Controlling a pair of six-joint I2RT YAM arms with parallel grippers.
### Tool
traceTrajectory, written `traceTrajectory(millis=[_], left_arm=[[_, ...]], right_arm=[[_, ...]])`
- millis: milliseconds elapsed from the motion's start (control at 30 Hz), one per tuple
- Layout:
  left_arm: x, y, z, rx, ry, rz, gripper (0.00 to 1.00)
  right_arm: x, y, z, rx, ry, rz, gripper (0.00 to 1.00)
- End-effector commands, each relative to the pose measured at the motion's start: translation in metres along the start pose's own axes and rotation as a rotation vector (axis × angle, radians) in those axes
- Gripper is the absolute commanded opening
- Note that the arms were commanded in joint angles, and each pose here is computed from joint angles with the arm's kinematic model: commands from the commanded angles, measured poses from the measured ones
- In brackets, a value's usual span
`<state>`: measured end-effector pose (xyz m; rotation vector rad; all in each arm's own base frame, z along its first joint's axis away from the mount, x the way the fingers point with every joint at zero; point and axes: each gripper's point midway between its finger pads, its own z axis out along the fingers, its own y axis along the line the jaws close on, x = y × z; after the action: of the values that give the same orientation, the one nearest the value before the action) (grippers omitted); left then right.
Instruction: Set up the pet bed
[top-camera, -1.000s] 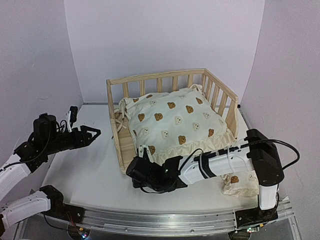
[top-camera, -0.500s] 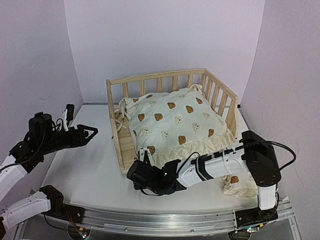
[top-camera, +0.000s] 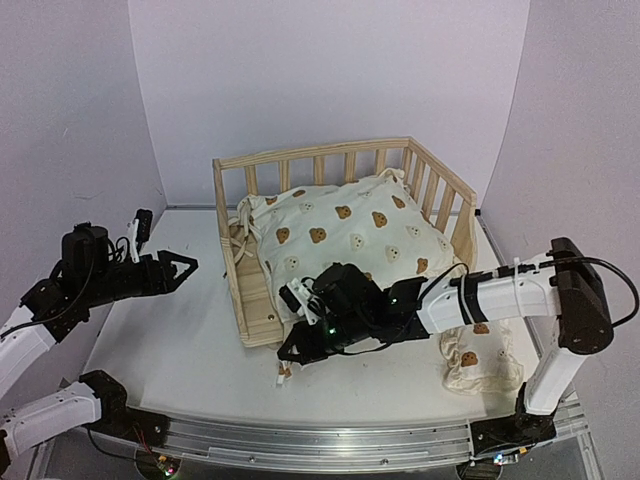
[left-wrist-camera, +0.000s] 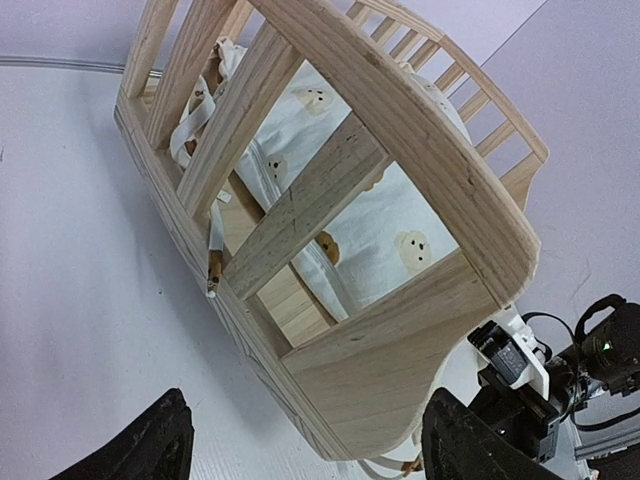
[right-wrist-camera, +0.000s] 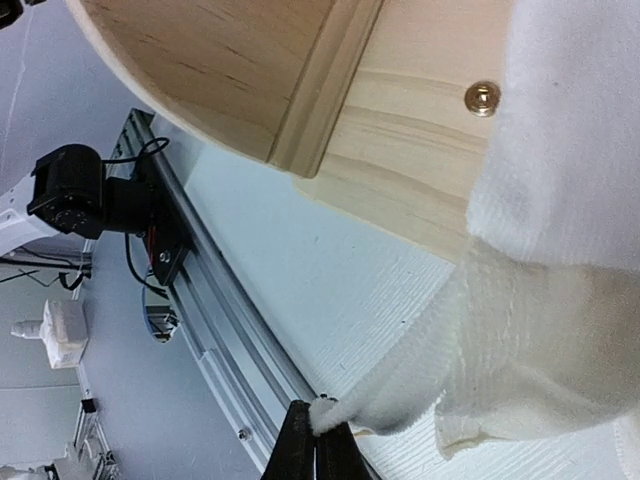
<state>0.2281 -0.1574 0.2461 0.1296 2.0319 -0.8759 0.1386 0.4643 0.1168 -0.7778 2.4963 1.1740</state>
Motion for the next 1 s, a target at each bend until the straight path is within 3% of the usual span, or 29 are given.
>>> traceTrajectory(millis=[0,133,233,300,367,600,767,967], left_arm=[[-0.025,-0.021,-0.009,0.059,-0.057,0.039,0.79],[-0.017,-0.015,-0.007,0.051,-0.050,0.015,0.79],[-0.013,-0.013,-0.006,0.051,-0.043,-0.004,0.79],[-0.013,-0.013,-0.006,0.057,-0.045,-0.011,0.79],[-0.013,-0.013,-0.005,0.060,-0.044,-0.012,0.79],[-0.012,-0.014,-0.001,0.065,-0.028,-0.003,0.79],[-0.012,-0.013,0.001,0.064,-0.026,0.006,0.79],[-0.012,-0.014,0.001,0.066,-0.030,0.010,0.79]], right_arm=[[-0.022,0.043,-0.015,-0.244,-0.026,-0.065,0.00],[-0.054,0.058,-0.021,-0.351,-0.113,0.038,0.00],[-0.070,0.047,-0.016,-0.309,-0.162,0.164,0.01],[-0.072,0.040,-0.010,-0.280,-0.174,0.219,0.07],[-0.064,0.048,-0.001,-0.286,-0.112,0.195,0.13],[0.017,0.026,0.022,0.006,0.168,-0.039,0.44],[0.033,0.017,0.021,0.032,0.123,-0.127,0.60],[0.042,-0.021,0.032,0.106,0.033,-0.228,0.64]])
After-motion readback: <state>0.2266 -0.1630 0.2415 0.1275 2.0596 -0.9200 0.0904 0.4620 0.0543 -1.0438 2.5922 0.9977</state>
